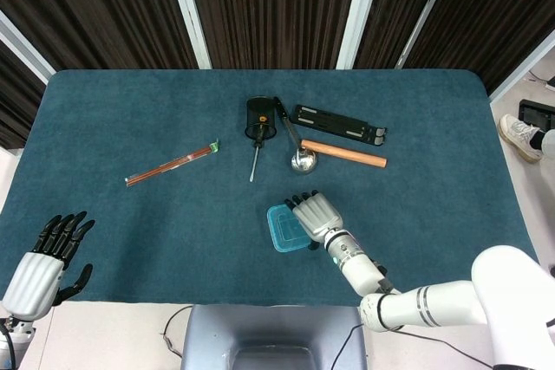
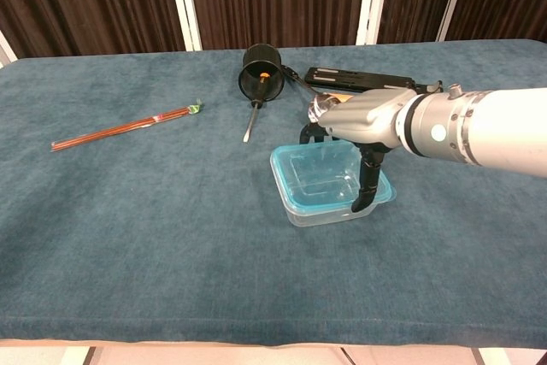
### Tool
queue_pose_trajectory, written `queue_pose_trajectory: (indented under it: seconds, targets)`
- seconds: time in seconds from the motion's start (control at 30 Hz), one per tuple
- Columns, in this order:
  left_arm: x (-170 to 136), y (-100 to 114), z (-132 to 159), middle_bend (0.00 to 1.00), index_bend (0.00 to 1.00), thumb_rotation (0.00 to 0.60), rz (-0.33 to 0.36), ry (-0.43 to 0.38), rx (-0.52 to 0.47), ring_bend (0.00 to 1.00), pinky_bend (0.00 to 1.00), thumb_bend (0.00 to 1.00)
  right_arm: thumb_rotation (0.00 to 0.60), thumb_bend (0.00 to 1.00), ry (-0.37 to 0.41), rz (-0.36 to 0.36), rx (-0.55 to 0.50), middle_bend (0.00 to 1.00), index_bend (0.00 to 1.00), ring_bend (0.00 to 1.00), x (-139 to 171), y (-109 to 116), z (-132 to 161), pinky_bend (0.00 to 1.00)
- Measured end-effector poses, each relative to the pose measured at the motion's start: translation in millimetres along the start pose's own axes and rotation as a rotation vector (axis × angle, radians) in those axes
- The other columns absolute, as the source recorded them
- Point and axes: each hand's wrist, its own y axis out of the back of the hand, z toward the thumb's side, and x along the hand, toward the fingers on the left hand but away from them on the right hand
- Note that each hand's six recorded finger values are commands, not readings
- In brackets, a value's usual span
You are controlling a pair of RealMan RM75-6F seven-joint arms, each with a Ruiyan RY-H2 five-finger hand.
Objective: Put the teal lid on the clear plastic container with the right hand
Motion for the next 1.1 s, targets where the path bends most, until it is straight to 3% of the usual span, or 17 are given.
queue_pose_trajectory:
  seconds: [0.27, 0.67, 0.9, 1.1]
  targets:
    - [0.0, -0.1, 0.5, 0.0, 0.0, 0.6, -0.001, -0.004, 0.0, 0.0, 0.02, 0.44, 0.6, 0.24, 0.002, -0.002, -0.01, 0.32, 0.4, 0.29, 1.9, 2.8, -1.5, 0.35]
    - [-0.7, 2.0, -0.6, 0.0, 0.0, 0.6, 0.004, -0.006, -0.007, 0.0, 0.02, 0.44, 0.6, 0.24, 0.001, -0.012, 0.003, 0.22, 0.26, 0.22, 2.5, 4.0, -1.3, 0.33]
    - [-1.4, 3.0, -1.1, 0.0, 0.0, 0.6, 0.007, -0.005, -0.01, 0.0, 0.02, 0.44, 0.6, 0.23, -0.011, -0.015, 0.006, 0.09, 0.06, 0.09, 3.1, 5.4, -1.3, 0.22]
    - [-2.1, 3.5, -0.9, 0.0, 0.0, 0.6, 0.01, -0.007, -0.011, 0.0, 0.02, 0.44, 0.6, 0.21, -0.018, -0.016, 0.0, 0.06, 0.0, 0.06, 4.7, 6.6, -2.6, 0.18]
